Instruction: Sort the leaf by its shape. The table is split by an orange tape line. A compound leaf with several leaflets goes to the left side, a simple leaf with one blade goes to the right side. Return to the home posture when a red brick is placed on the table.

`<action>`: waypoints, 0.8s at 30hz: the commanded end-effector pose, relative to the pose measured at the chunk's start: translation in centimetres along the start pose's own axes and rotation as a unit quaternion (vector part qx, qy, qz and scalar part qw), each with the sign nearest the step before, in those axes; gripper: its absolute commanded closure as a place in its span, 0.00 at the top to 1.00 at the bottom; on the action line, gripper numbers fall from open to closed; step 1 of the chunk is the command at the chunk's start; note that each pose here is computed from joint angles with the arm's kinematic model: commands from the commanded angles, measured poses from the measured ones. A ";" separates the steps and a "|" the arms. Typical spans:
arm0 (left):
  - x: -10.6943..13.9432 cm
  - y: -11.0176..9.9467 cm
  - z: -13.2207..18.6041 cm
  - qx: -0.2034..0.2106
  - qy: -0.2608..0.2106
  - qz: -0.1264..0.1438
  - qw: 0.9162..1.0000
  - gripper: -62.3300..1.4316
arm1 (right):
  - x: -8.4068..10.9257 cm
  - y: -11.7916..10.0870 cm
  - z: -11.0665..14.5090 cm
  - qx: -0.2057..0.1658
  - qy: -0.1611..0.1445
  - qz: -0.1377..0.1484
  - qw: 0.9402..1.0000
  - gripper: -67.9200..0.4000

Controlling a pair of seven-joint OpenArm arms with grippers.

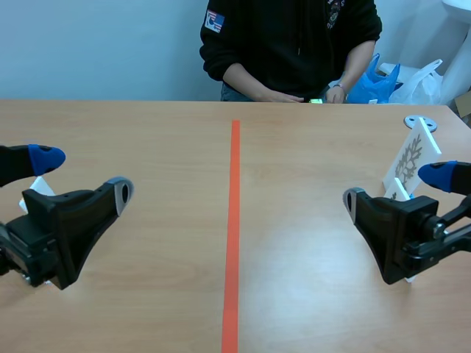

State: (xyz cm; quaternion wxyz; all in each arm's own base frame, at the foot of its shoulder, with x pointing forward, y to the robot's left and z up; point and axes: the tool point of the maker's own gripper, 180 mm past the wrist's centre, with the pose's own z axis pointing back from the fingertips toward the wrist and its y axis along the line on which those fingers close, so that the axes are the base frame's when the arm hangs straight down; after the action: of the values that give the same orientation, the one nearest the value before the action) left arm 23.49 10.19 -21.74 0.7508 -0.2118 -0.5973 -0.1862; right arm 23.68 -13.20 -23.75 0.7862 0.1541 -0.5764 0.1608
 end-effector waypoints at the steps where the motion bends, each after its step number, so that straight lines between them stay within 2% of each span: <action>1: -0.1 -0.4 -0.2 -0.008 -0.002 0.008 1.000 1.00 | 1.0 -0.4 0.0 -0.004 -0.018 0.003 1.000 1.00; 11: -1.3 -4.2 -1.1 -0.061 0.009 0.027 0.998 1.00 | 1.0 -0.4 0.0 -0.004 -0.018 0.003 1.000 1.00; 17: -1.3 -3.7 -1.5 -0.036 0.003 0.006 0.999 1.00 | 1.0 -0.4 0.0 -0.004 -0.018 0.003 1.000 1.00; 24: -1.3 -3.7 -1.5 -0.036 0.004 0.004 0.999 1.00 | 1.0 -0.4 0.0 -0.005 -0.018 0.003 1.000 1.00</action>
State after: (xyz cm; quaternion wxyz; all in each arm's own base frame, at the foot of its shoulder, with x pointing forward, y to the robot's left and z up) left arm 22.19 6.22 -23.58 0.7532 -0.2403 -0.5769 -0.2050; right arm 23.68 -13.20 -23.75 0.7862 0.1541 -0.5764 0.1608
